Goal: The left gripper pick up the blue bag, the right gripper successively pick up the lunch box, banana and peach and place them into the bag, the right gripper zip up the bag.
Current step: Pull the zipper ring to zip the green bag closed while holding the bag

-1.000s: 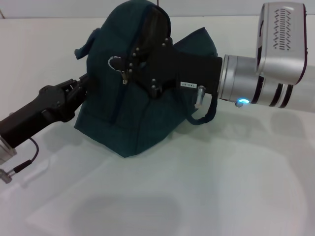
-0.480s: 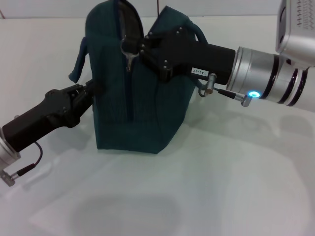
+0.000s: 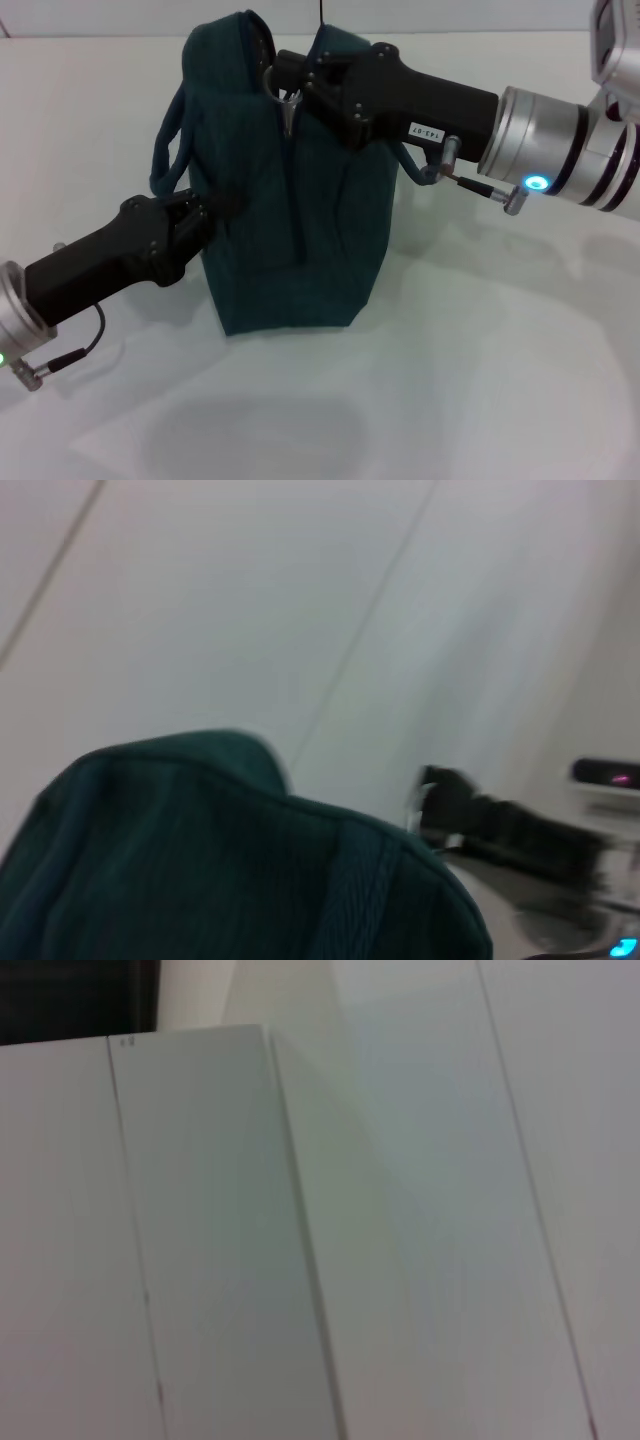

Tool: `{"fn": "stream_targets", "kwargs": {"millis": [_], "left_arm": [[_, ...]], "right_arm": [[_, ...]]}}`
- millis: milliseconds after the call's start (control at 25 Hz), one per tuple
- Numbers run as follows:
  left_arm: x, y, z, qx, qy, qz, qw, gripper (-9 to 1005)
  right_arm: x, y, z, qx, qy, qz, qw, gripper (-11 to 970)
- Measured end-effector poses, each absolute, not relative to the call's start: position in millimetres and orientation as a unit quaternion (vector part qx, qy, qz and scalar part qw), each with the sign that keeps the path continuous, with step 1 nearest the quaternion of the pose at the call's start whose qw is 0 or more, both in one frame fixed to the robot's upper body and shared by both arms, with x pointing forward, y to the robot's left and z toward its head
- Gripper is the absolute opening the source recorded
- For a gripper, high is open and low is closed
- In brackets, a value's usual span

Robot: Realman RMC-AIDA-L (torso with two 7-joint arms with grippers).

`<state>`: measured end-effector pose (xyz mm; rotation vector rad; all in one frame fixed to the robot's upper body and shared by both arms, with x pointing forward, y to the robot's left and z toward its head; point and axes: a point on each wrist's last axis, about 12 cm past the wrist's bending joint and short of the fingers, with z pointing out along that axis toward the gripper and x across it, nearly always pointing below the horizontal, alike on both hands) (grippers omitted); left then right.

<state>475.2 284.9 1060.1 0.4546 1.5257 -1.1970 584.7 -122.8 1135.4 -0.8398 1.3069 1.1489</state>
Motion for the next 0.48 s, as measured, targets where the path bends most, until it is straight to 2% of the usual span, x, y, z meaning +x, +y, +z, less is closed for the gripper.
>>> {"fn": "stream_targets", "kwargs": {"millis": [200, 480], "left_arm": [[468, 284, 1064, 0.208, 0.621, -0.520, 0.549, 51], [462, 279, 1061, 0.225, 0.623, -0.531, 0.528, 50]], "right_arm": [[587, -131, 1134, -0.336, 0.565, 0.495, 0.568, 17], [588, -134, 1136, -0.329, 0.561, 0.499, 0.573, 17]]}}
